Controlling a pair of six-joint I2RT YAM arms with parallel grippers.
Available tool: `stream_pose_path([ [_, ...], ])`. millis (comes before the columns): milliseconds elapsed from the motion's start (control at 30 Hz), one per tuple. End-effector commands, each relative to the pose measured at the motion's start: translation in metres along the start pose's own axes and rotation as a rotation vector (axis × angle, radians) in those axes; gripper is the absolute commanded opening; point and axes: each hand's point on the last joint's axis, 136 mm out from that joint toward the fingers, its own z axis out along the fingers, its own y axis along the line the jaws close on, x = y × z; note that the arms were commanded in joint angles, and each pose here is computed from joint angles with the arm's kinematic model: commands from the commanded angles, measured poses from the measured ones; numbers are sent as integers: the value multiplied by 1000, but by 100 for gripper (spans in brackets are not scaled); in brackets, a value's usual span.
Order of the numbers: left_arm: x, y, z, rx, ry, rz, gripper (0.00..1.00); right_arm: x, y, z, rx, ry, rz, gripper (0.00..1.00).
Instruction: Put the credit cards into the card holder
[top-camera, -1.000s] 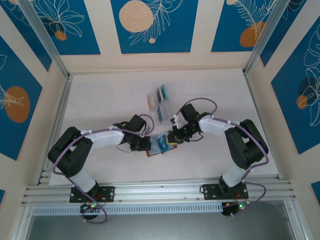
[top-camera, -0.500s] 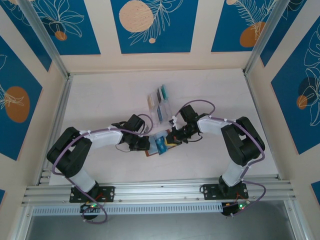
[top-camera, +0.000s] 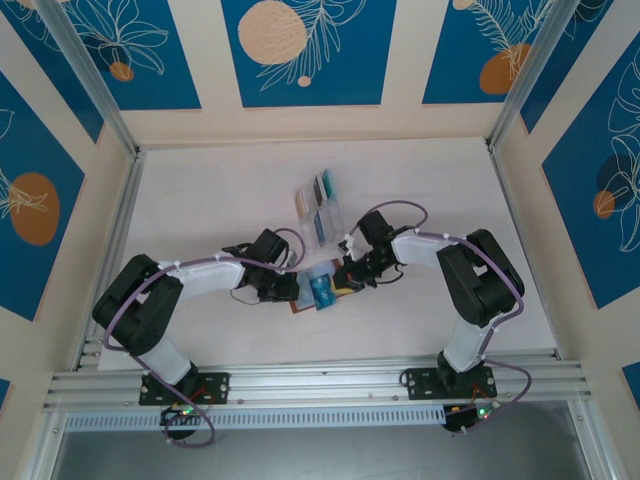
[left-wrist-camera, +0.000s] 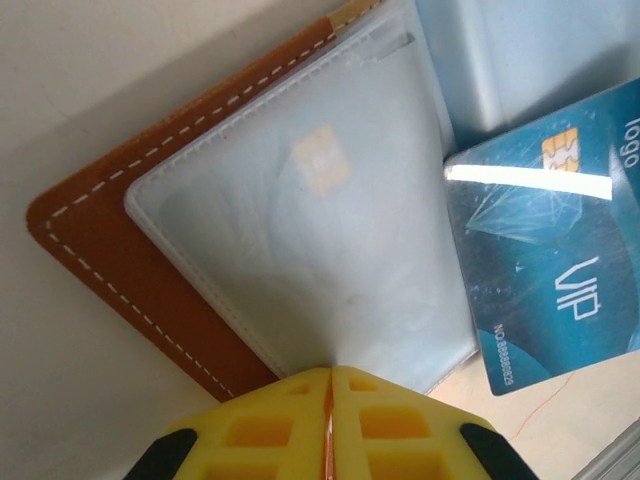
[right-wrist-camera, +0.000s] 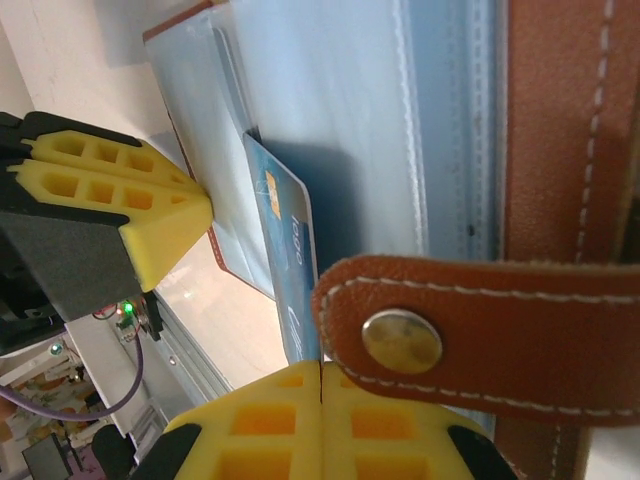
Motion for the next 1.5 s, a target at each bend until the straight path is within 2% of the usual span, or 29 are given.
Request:
stream_pose_path([
  [0, 22, 34, 5, -106, 70, -46, 9, -6, 5, -4, 14, 0, -16, 0],
  [233, 22, 33, 4, -101, 65, -46, 9, -13, 13, -8, 25, -18, -32, 0],
  [700, 21, 30, 4, -84, 58, -49, 9, -14, 17, -3, 205, 4, -106, 0],
  [833, 21, 30, 5, -80, 58, -49, 9, -13, 24, 2, 197, 15, -119, 0],
  [1033, 22, 30, 5, -76, 55, -51, 9, -13, 32, 7, 147, 29, -112, 14],
  [1133, 22, 31, 5, -77, 56, -52, 9, -13, 34, 8, 124, 33, -106, 17],
  [1467, 23, 31, 6, -76, 54, -53, 9, -16, 29, 10, 125, 37, -88, 16],
])
